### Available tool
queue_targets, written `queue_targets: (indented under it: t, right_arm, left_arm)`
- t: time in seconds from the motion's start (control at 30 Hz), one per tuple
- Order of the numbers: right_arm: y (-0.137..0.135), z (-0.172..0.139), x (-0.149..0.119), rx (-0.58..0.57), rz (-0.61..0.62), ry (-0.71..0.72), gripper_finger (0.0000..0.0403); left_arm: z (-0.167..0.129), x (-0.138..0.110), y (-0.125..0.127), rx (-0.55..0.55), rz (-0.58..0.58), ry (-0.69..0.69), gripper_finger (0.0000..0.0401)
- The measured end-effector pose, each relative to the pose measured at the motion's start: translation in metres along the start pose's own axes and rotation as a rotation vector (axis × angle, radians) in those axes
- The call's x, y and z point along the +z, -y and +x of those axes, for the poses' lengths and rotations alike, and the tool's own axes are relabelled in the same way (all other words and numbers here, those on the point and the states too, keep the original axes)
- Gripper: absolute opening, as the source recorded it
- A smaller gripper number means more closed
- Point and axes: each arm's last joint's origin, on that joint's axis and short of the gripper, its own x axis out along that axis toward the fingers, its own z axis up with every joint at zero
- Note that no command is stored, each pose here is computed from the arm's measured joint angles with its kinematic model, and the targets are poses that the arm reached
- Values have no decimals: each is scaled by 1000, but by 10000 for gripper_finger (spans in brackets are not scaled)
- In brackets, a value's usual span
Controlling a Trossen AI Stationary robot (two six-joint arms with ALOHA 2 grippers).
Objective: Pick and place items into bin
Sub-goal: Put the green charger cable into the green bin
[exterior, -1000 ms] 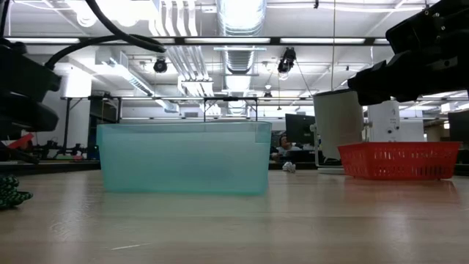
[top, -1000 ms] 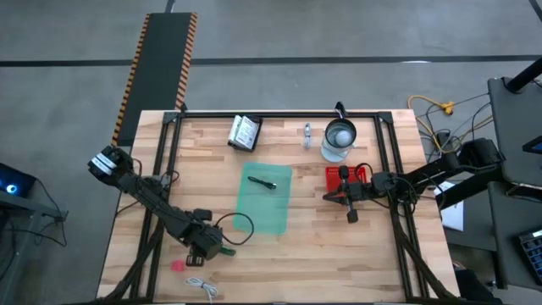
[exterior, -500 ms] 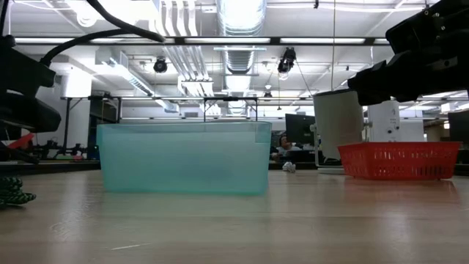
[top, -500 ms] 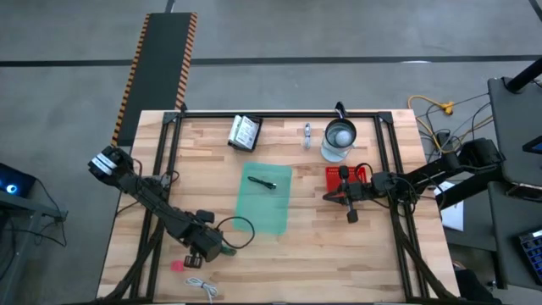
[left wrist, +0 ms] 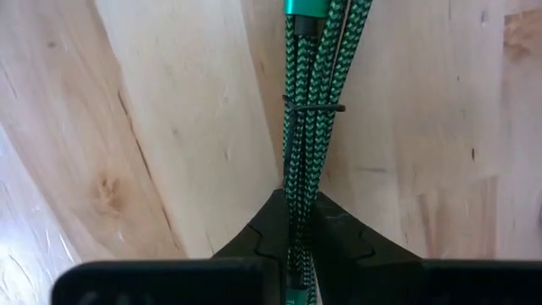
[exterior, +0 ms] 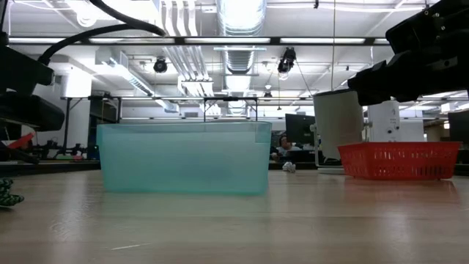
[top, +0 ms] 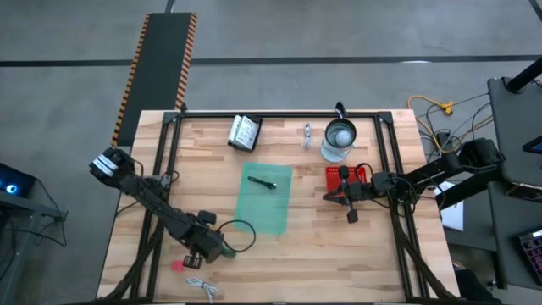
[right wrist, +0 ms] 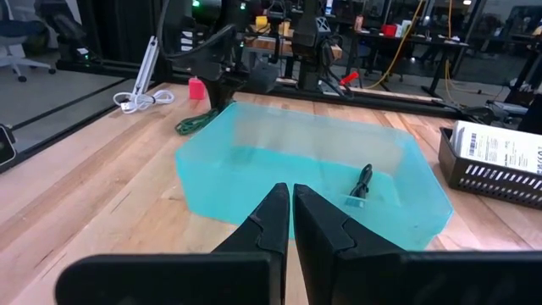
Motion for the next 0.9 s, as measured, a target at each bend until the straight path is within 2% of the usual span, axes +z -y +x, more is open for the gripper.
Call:
queue_targets:
  t: [0.57,0.9]
  right_arm:
    - [0,0,0,0,0,-2,9]
    - [0,0,0,0,0,-2,9]
  left_arm:
    - [-6,4,2,-15,60,38,16]
    - [-20,9,6,-64,160,157,16]
